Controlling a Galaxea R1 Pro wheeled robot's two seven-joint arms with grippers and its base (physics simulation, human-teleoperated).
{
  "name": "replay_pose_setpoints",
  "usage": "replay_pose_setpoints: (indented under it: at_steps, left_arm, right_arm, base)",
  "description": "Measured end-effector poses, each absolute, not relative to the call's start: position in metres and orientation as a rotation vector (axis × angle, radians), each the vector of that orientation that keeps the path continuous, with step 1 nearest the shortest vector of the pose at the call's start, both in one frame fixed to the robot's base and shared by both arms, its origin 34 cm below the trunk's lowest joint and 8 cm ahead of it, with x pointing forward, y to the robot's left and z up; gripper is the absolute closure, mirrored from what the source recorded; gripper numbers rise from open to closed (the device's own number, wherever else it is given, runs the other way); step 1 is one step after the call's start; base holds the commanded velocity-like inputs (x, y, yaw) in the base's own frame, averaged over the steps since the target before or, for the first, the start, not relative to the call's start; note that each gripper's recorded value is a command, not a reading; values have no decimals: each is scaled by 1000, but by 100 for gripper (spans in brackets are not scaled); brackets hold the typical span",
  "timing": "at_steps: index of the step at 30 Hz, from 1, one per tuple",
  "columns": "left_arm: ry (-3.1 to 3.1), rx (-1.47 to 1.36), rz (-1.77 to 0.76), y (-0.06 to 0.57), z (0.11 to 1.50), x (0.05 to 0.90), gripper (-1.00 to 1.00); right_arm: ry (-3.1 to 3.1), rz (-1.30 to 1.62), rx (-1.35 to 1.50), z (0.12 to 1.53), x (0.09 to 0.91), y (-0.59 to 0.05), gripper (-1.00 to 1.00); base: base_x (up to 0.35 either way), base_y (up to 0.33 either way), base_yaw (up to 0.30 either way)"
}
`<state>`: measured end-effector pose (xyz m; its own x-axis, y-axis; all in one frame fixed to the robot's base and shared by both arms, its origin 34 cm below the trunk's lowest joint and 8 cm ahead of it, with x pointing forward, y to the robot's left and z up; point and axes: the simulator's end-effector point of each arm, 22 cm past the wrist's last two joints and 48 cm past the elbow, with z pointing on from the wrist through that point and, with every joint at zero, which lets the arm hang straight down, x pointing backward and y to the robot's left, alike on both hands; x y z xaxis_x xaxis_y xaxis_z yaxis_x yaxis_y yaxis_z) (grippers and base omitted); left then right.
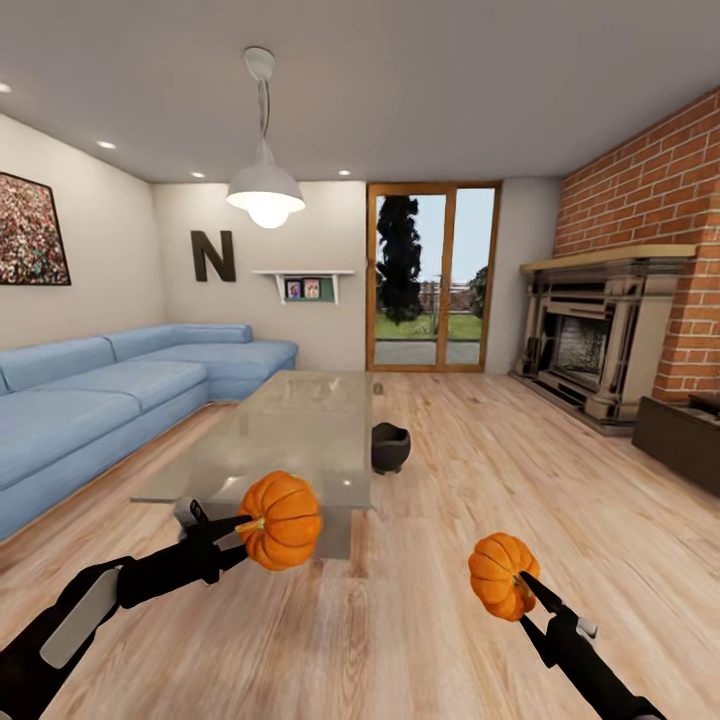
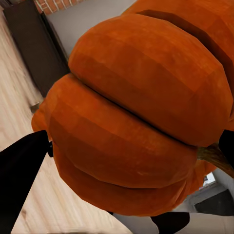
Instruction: Place each of the two pumpkins and all three candles from the living room inside a cabinet in the living room (use any cabinet), then make sure every cabinet is closed, and position the cauldron so it is next to a table in the living room.
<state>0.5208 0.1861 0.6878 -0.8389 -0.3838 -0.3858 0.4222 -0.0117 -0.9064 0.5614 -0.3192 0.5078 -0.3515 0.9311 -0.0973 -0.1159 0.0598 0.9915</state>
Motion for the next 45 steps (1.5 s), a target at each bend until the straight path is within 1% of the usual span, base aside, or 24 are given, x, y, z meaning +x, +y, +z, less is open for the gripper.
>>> replay_pose_setpoints:
  at_steps: [7,10,15,27,45]
  left_arm:
    - [1707,68,-1893,185,700,515,100]
    - [1704,86,-1896,180,704,512,100]
    - [1698,103,-1891,178,710,508,100]
    - [1674,130,-1884,178,724,502,100]
    - [1668,116,-1892,182,723,505,100]
  right_arm:
    - [1370,1456,890,525,563,-333,100]
    - [1386,1510,896,529,559,-330,100]
    - [1463,1541,906,534,545,-363,100]
    - [1474,1557,902,539,539,-363,100]
    - [1471,1535,920,532,541,-368,100]
  base:
    - [0,0,-67]
    - [0,0,-1]
    - [0,0,0]
    - [0,0,1]
    - [0,0,91]
